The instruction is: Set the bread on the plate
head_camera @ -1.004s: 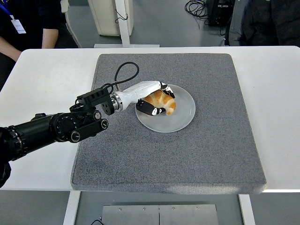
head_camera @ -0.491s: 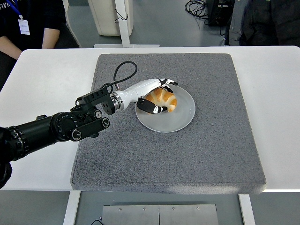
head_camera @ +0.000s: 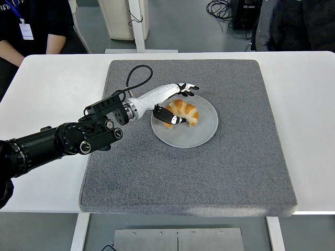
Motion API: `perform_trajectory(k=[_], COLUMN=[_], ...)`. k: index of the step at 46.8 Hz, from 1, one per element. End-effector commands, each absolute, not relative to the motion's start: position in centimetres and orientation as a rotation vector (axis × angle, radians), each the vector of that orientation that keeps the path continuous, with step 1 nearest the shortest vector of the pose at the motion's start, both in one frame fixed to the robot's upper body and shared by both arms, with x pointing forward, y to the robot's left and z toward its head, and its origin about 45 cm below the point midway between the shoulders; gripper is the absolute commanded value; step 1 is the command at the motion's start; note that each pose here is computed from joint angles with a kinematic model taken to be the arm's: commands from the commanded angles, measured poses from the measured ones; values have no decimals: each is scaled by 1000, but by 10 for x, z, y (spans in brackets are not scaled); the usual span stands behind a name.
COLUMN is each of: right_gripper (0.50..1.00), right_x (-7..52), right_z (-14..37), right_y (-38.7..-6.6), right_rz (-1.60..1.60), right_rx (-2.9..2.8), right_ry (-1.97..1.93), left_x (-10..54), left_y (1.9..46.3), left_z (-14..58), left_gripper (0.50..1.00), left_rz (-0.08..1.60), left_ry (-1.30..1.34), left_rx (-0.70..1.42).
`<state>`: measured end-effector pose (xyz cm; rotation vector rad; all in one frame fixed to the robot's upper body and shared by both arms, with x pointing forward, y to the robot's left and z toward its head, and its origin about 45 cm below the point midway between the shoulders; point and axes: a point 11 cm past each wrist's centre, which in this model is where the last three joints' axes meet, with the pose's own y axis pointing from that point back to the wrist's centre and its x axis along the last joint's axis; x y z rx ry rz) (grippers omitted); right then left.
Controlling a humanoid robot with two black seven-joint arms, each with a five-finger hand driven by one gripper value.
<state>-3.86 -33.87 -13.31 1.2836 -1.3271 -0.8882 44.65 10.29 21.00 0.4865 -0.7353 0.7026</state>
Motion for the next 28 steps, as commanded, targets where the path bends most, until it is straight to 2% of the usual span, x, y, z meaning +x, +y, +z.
perform_trajectory(k=[1, 9, 20, 28], right_gripper=[1000, 1000, 1000, 1000], right_x=[-39, -39, -39, -39], right_z=[-133, -133, -133, -133], right_y=[-339, -339, -339, -339], right_rz=[-889, -889, -889, -888], right_rx=[1283, 1284, 1284, 1284], right_ry=[-1326, -1327, -1327, -1327], left_x=[457, 476, 493, 506], left_y=[102, 103, 116, 131], left_z=[231, 272, 310, 346], left_gripper=[857, 874, 964, 972], left_rz=[754, 833, 914, 984], left_ry=[-712, -677, -639, -562], left_rx=[444, 373, 312, 215])
